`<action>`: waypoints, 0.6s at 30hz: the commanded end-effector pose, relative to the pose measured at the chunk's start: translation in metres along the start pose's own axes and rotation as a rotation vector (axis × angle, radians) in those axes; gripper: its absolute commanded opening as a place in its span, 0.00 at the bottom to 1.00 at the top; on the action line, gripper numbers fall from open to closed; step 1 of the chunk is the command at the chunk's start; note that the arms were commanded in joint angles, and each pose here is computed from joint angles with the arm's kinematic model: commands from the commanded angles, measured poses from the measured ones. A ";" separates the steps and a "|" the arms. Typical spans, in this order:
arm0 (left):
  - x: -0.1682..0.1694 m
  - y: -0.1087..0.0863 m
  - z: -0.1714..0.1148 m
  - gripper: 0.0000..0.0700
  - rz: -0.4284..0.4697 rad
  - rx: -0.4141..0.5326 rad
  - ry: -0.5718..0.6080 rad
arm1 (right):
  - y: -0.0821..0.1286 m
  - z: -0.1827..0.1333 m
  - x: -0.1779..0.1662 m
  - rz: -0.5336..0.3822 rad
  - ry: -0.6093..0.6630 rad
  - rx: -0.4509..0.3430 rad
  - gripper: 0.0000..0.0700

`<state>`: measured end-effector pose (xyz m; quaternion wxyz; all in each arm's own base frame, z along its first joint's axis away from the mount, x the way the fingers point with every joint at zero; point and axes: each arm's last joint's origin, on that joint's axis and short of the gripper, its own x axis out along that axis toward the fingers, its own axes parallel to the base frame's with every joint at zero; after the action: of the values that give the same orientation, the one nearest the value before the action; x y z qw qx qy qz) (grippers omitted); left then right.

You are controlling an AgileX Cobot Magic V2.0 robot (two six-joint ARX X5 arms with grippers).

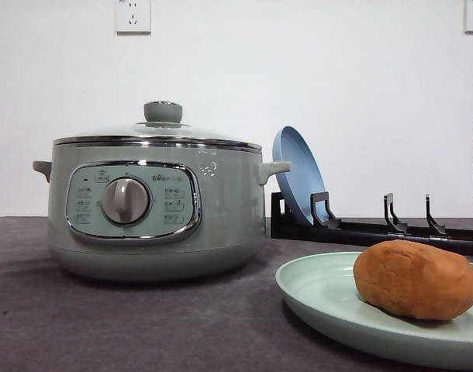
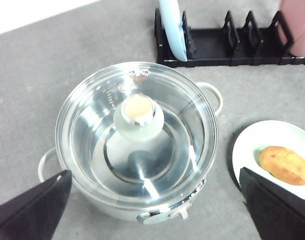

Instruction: Transfer potato from steamer to green plate

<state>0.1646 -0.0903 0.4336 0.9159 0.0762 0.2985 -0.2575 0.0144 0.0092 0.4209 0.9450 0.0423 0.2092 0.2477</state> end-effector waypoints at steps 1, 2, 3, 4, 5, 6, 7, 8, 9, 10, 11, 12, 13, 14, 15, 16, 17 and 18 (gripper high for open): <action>-0.008 -0.002 -0.014 1.00 -0.006 0.023 -0.050 | 0.001 0.003 -0.002 0.003 -0.011 -0.039 1.00; -0.012 -0.002 -0.023 1.00 -0.007 0.024 -0.071 | 0.000 0.003 -0.002 -0.001 -0.011 -0.045 1.00; -0.016 -0.003 -0.032 1.00 -0.011 0.025 -0.090 | 0.000 0.003 -0.002 -0.007 -0.012 -0.048 1.00; -0.019 -0.003 -0.040 1.00 -0.021 0.025 -0.103 | 0.000 0.003 -0.002 -0.019 -0.013 -0.048 1.00; -0.022 -0.004 -0.047 1.00 -0.032 0.022 -0.114 | 0.000 0.002 -0.001 -0.024 -0.012 -0.049 1.00; -0.025 -0.004 -0.053 1.00 -0.044 0.017 -0.123 | 0.000 0.002 0.000 -0.026 -0.009 -0.049 1.00; -0.028 -0.005 -0.059 1.00 -0.047 0.002 -0.129 | -0.001 0.001 0.001 -0.025 -0.003 -0.049 1.00; -0.031 -0.005 -0.064 1.00 -0.050 -0.010 -0.136 | -0.001 0.000 0.003 -0.025 0.006 -0.049 1.00; -0.034 -0.005 -0.068 1.00 -0.053 -0.021 -0.144 | -0.001 -0.001 0.006 -0.026 0.016 -0.050 1.00; -0.037 -0.005 -0.070 1.00 -0.059 -0.022 -0.152 | -0.002 -0.003 0.009 -0.027 0.028 -0.050 1.00; -0.040 -0.006 -0.072 1.00 -0.064 -0.024 -0.162 | -0.002 -0.006 0.013 -0.028 0.042 -0.050 1.00; -0.044 -0.006 -0.074 1.00 -0.069 -0.028 -0.174 | -0.003 -0.008 0.018 -0.029 0.060 -0.050 1.00; -0.047 -0.006 -0.075 1.00 -0.070 -0.039 -0.186 | -0.003 -0.011 0.023 -0.030 0.076 -0.050 1.00; -0.050 -0.006 -0.076 1.00 -0.071 -0.045 -0.196 | -0.004 -0.015 0.028 -0.027 0.091 -0.051 1.00; -0.052 -0.006 -0.076 1.00 -0.072 -0.048 -0.204 | -0.004 -0.018 0.033 -0.020 0.105 -0.052 1.00; -0.054 -0.006 -0.077 1.00 -0.072 -0.050 -0.207 | -0.005 -0.020 0.039 -0.007 0.113 -0.052 1.00; -0.055 -0.007 -0.078 1.00 -0.072 -0.052 -0.210 | -0.005 -0.022 0.043 0.005 0.119 -0.052 1.00; -0.056 -0.007 -0.079 1.00 -0.072 -0.054 -0.211 | -0.005 -0.024 0.047 0.015 0.123 -0.050 1.00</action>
<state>0.0826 -0.0481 0.4000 0.9343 0.0203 0.2121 -0.2858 0.0439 0.0269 0.3772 0.9281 0.0061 0.2736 0.2526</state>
